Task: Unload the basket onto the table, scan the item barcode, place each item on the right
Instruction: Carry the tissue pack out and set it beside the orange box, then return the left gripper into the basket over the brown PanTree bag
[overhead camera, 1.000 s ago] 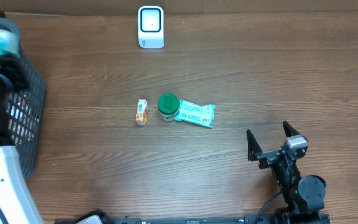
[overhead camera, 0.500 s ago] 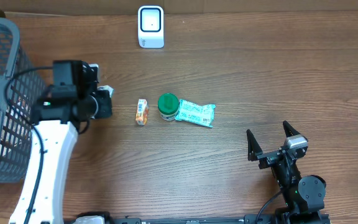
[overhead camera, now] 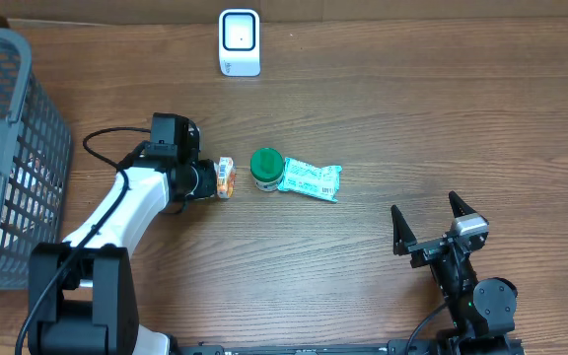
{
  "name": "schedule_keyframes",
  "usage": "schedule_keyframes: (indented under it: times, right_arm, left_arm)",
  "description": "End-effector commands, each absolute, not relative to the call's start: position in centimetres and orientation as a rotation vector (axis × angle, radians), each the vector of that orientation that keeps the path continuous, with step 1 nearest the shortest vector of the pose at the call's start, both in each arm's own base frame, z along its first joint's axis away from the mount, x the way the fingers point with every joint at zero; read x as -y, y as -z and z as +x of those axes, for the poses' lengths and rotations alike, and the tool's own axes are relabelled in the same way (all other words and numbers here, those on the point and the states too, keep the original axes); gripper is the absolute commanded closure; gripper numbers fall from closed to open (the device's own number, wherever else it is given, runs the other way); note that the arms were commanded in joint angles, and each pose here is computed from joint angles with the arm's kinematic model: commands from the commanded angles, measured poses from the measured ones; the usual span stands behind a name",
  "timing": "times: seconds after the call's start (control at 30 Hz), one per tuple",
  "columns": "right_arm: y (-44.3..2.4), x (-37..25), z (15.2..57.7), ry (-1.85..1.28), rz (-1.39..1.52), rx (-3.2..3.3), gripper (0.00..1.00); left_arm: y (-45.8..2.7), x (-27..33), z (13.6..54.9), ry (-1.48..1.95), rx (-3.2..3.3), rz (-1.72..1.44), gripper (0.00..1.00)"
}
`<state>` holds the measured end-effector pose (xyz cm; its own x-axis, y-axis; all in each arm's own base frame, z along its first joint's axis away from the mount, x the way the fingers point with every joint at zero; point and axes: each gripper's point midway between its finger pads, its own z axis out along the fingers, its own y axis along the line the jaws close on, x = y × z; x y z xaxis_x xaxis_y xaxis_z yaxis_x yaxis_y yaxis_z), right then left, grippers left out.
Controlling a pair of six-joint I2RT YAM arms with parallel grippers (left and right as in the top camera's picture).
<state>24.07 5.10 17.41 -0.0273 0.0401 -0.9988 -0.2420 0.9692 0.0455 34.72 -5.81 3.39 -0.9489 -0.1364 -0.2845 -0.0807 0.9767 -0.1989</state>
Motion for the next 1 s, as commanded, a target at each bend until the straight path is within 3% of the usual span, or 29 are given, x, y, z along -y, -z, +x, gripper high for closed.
schedule_keyframes:
  times: [0.0,0.13,0.33,0.47,0.6,0.77,0.87,0.97]
  right_arm:
    - [-17.2,-5.1,24.1,-0.229,-0.162,-1.582,0.00]
    - [-17.2,-5.1,24.1,-0.229,-0.162,-1.582,0.00]
    - [-17.2,-5.1,24.1,-0.229,-0.162,-1.583,0.00]
    - [-17.2,-5.1,24.1,-0.229,-0.162,-1.582,0.00]
    - [-17.2,-5.1,24.1,-0.229,-0.162,-1.582,0.00]
    - [-17.2,-5.1,24.1,-0.229,-0.162,-1.583,0.00]
    - [-17.2,-5.1,24.1,-0.229,-0.162,-1.583,0.00]
    - [-17.2,-5.1,24.1,-0.229,-0.162,-1.582,0.00]
  left_arm:
    - [-3.5,7.6,35.2,0.370,-2.804,-0.169,0.62]
    - [-5.9,8.3,36.9,0.422,-2.744,-0.147,0.51]
    - [-17.2,7.7,40.2,0.402,-2.591,-0.077,0.50]
    - [-26.6,2.9,40.4,0.228,-2.474,-0.112,0.36]
    - [-32.5,-4.0,38.8,0.011,-2.382,-0.284,0.34]
    - [-33.9,-13.9,35.1,-0.121,-2.304,-0.668,0.32]
    - [-32.1,-20.5,32.1,-0.153,-2.236,-1.027,0.39]
    - [-29.6,-25.4,29.5,-0.153,-2.143,-1.350,0.30]
